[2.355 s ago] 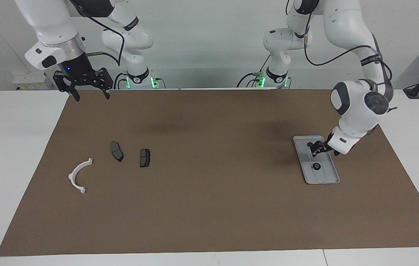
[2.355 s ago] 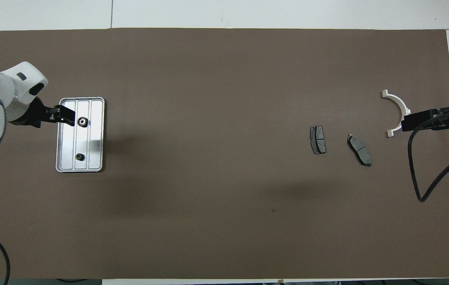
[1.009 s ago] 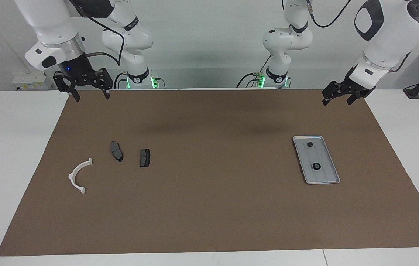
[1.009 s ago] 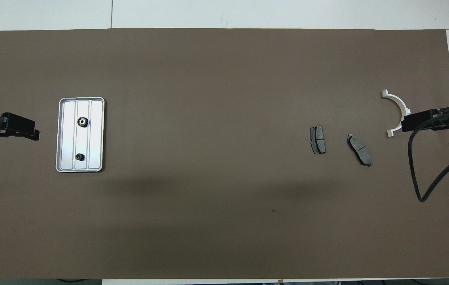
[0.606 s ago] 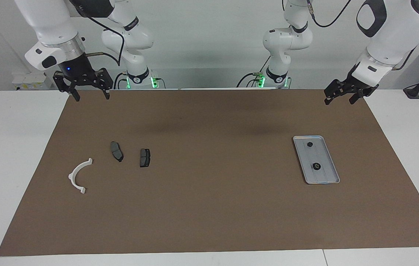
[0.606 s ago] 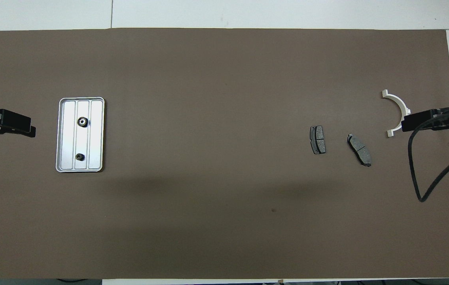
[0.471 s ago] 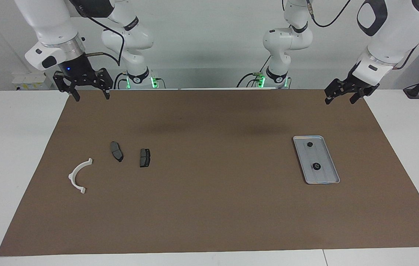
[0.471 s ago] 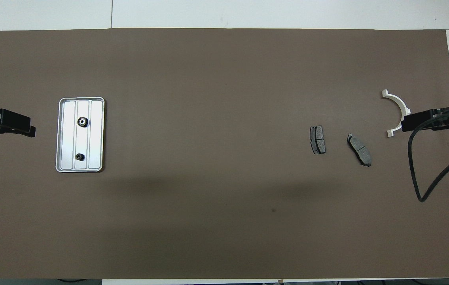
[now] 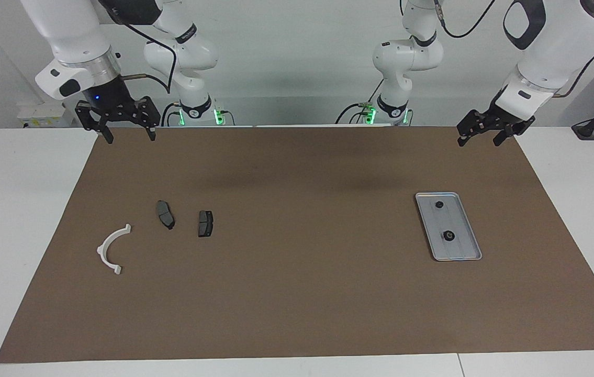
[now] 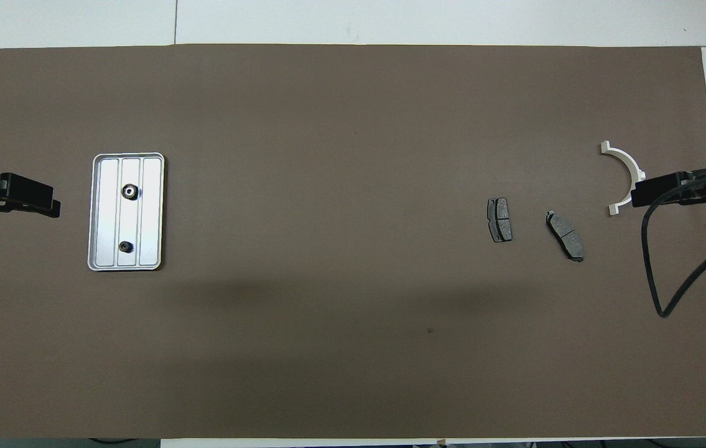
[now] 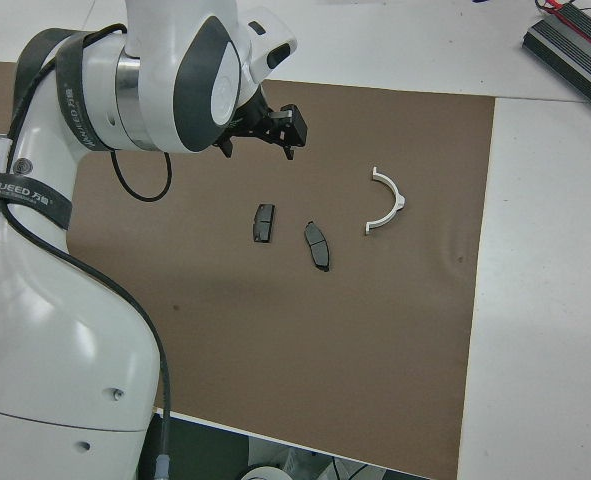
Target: Pick bearing gear from pile to tray
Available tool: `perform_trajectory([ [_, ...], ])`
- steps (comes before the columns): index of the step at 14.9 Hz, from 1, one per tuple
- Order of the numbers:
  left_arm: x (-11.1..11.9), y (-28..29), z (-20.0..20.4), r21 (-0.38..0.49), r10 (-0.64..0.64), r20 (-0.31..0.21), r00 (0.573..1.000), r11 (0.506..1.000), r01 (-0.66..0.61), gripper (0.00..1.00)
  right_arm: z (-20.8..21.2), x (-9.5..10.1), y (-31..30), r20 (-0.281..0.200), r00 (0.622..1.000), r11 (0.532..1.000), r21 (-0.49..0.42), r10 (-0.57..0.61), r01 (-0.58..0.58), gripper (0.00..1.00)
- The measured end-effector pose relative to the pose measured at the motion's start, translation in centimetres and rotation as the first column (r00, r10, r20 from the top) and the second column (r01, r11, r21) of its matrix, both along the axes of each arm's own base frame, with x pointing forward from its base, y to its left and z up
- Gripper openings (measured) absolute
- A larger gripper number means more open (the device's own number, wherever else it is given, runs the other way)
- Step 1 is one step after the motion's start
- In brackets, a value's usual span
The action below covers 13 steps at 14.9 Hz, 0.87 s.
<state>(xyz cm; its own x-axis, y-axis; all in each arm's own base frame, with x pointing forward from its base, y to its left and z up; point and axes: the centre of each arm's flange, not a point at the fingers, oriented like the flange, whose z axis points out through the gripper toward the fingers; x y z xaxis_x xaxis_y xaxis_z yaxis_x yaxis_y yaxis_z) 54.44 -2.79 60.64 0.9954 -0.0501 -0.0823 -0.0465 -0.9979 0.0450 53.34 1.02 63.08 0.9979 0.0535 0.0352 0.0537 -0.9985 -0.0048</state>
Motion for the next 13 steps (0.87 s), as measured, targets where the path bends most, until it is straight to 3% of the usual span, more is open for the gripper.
perform_trajectory([
  [13,0.03,-0.13,0.01,0.046,-0.015,0.005,1.0,0.999,0.014,1.0,0.0,0.0,0.0,0.0,1.0,1.0,0.0,0.0,0.0,1.0],
])
